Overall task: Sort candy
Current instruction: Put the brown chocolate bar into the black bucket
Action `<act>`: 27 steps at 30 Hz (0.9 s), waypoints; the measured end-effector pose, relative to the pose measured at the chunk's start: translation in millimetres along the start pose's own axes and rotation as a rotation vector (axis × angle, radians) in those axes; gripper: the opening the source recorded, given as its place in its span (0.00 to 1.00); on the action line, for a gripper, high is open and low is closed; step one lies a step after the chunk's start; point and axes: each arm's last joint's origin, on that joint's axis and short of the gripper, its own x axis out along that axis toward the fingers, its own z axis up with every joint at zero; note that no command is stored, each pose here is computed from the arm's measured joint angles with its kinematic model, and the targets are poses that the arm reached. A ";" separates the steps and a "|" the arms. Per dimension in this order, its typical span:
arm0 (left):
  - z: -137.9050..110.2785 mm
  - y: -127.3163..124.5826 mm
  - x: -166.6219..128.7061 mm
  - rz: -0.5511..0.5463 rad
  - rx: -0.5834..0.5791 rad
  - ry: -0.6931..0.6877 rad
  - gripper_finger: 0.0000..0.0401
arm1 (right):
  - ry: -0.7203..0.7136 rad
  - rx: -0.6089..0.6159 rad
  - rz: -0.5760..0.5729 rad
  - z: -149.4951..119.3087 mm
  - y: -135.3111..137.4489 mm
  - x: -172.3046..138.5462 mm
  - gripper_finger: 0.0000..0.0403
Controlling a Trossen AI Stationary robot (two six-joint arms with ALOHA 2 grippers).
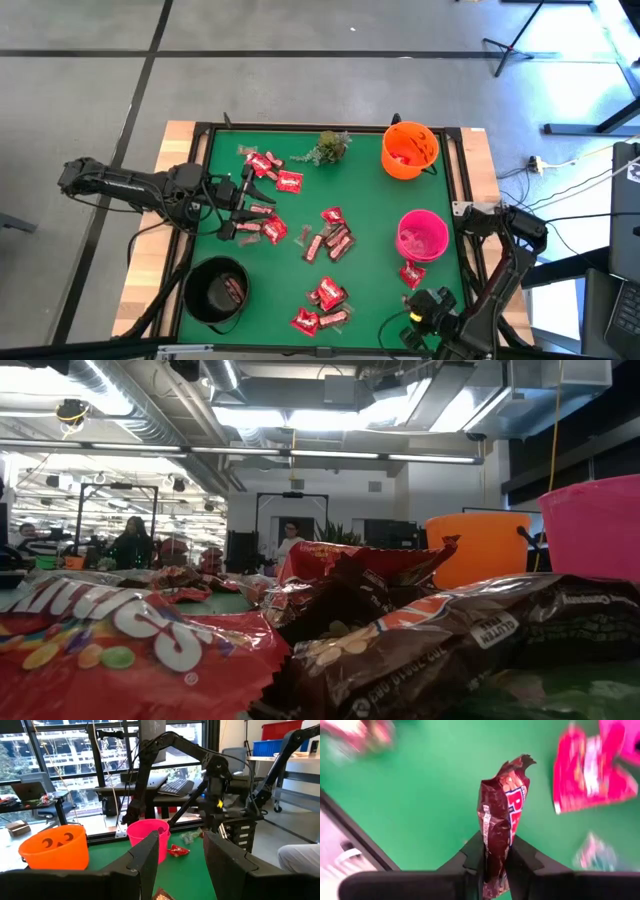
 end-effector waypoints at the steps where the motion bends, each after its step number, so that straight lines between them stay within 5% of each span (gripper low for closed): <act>1: 0.0 -0.7 0.1 -0.004 -0.006 0.000 0.36 | -0.045 -0.010 0.015 2.5 1.4 -3.2 0.13; 14: -10.9 -6.0 19.2 -0.037 -0.019 0.034 0.36 | -0.590 -0.038 0.133 37.3 9.7 -15.7 0.13; 27: -21.6 -5.7 32.9 -0.037 -0.021 0.069 0.36 | -0.651 -0.006 0.026 82.6 18.0 4.4 0.12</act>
